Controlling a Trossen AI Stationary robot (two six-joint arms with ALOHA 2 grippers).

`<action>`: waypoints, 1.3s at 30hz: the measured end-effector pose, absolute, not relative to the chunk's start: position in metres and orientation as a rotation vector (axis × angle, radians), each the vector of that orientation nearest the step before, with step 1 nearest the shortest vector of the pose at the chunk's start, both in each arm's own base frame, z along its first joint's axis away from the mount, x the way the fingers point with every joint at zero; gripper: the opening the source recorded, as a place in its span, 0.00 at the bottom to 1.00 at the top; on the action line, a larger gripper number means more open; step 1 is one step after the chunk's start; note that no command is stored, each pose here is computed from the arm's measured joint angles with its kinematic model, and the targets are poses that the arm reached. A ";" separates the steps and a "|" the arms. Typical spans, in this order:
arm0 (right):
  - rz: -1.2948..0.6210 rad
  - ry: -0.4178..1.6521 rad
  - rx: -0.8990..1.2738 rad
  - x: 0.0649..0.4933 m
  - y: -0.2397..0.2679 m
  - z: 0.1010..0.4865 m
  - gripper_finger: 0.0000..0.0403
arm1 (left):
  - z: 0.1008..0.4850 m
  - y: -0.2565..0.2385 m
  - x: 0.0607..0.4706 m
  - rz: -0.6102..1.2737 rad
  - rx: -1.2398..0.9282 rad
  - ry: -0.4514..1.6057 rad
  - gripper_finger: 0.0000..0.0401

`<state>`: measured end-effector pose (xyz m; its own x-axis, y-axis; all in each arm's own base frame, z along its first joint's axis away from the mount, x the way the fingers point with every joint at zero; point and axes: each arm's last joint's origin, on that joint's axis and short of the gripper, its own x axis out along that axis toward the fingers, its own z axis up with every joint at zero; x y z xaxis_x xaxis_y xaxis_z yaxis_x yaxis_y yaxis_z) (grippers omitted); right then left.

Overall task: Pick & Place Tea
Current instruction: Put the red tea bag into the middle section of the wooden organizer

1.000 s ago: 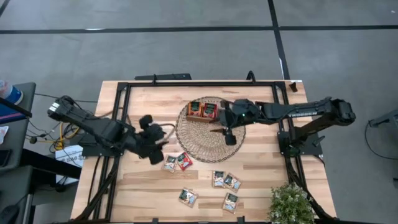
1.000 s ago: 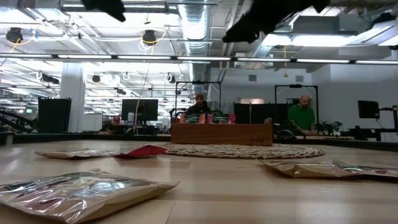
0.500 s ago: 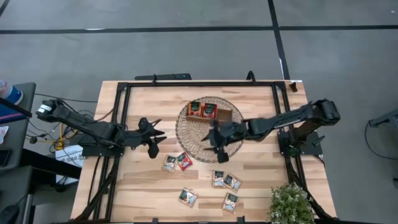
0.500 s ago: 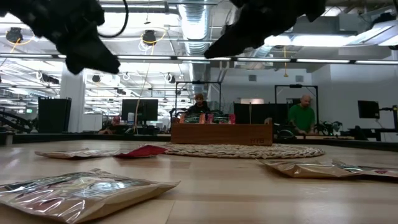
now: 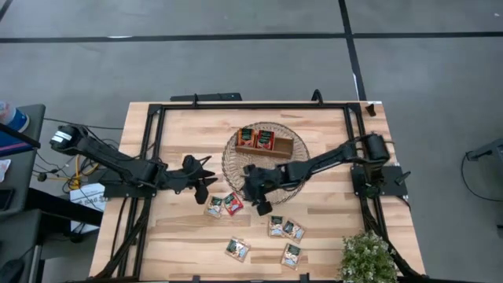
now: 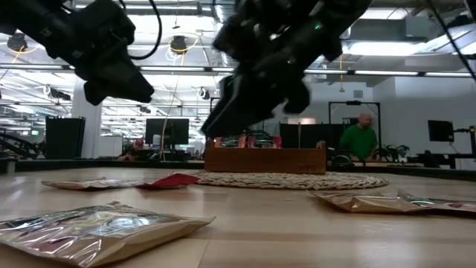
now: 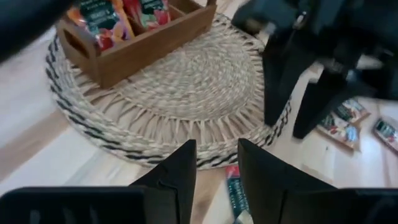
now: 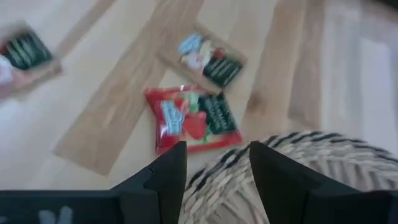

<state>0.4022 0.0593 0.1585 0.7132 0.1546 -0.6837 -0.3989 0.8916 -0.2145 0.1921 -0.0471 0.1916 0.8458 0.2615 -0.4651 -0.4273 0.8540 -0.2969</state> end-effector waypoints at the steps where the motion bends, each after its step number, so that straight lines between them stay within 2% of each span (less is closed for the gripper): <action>1: 0.317 0.713 -0.368 0.407 0.060 0.156 0.42 | 0.190 -0.048 0.195 0.374 -0.415 0.420 0.27; 5: 0.331 0.706 -0.380 0.419 0.067 0.150 0.42 | 0.183 -0.051 0.205 0.377 -0.441 0.412 0.27; 15: 0.376 0.693 -0.408 0.416 0.084 0.152 0.42 | 0.163 -0.058 0.222 0.369 -0.478 0.422 0.27; 26: 0.373 0.727 -0.395 0.425 0.086 0.116 0.42 | 0.158 -0.062 0.230 0.298 -0.528 0.424 0.26; 33: 0.360 0.709 -0.372 0.430 0.086 0.114 0.41 | 0.158 -0.062 0.229 0.296 -0.528 0.425 0.26; 39: 0.354 0.737 -0.312 0.439 0.083 0.097 0.32 | 0.158 -0.062 0.229 0.295 -0.528 0.425 0.26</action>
<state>0.4393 0.0827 0.0974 0.6867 0.2026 -0.6981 -0.4183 0.8956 -0.1516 0.2295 -0.0621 0.1576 0.8719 0.1619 -0.4621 -0.3765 0.8251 -0.4213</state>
